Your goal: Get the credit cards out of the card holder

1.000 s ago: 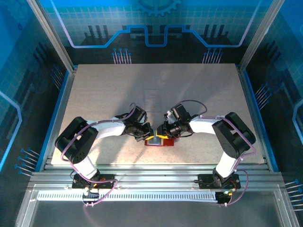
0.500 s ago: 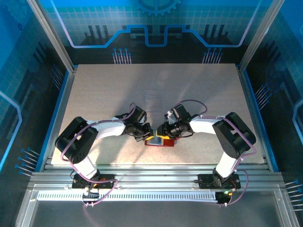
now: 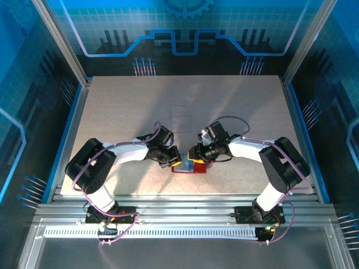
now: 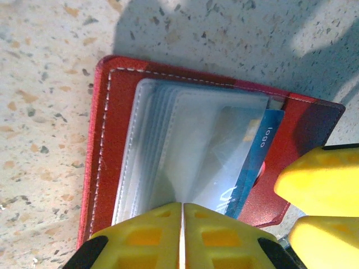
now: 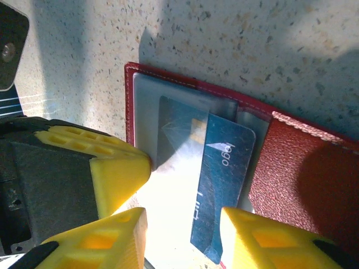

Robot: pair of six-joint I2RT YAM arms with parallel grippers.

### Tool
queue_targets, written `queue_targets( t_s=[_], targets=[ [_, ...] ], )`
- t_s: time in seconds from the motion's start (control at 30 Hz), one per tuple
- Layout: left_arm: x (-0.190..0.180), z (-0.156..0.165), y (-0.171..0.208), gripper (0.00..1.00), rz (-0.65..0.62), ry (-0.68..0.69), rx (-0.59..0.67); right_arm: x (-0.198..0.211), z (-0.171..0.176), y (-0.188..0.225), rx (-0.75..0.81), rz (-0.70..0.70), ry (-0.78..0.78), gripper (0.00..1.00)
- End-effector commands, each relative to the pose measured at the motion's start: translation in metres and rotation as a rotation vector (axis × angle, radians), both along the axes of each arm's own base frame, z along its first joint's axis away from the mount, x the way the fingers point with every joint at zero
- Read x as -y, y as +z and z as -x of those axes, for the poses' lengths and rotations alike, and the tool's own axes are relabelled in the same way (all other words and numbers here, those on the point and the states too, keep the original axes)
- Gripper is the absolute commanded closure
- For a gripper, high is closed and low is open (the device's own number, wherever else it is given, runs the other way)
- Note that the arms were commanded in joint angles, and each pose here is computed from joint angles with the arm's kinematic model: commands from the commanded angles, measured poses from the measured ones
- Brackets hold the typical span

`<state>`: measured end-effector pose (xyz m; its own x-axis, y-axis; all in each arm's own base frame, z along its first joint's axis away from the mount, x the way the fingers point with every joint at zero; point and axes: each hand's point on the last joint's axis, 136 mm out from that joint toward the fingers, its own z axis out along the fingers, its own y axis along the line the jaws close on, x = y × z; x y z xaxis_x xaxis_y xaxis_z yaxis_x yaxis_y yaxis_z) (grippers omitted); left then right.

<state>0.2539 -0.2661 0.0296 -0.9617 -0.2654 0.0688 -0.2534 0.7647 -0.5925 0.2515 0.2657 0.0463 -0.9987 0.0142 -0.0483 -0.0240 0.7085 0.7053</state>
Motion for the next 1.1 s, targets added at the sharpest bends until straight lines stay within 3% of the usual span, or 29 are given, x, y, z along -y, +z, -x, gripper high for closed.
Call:
queue_targets(
  t_s=[0.0, 0.33, 1.07],
  targets=[
    [0.003, -0.004, 0.018, 0.89, -0.001, -0.028, 0.049, 0.008, -0.002, 0.002, -0.001, 0.009, -0.008, 0.62],
    [0.007, -0.004, 0.015, 0.94, 0.002, -0.049, 0.031, 0.013, 0.002, -0.009, -0.022, 0.018, -0.010, 0.66],
    [-0.010, 0.009, -0.013, 0.94, -0.100, -0.059, -0.037, 0.008, 0.008, -0.029, -0.080, -0.031, -0.016, 0.74]
  ],
)
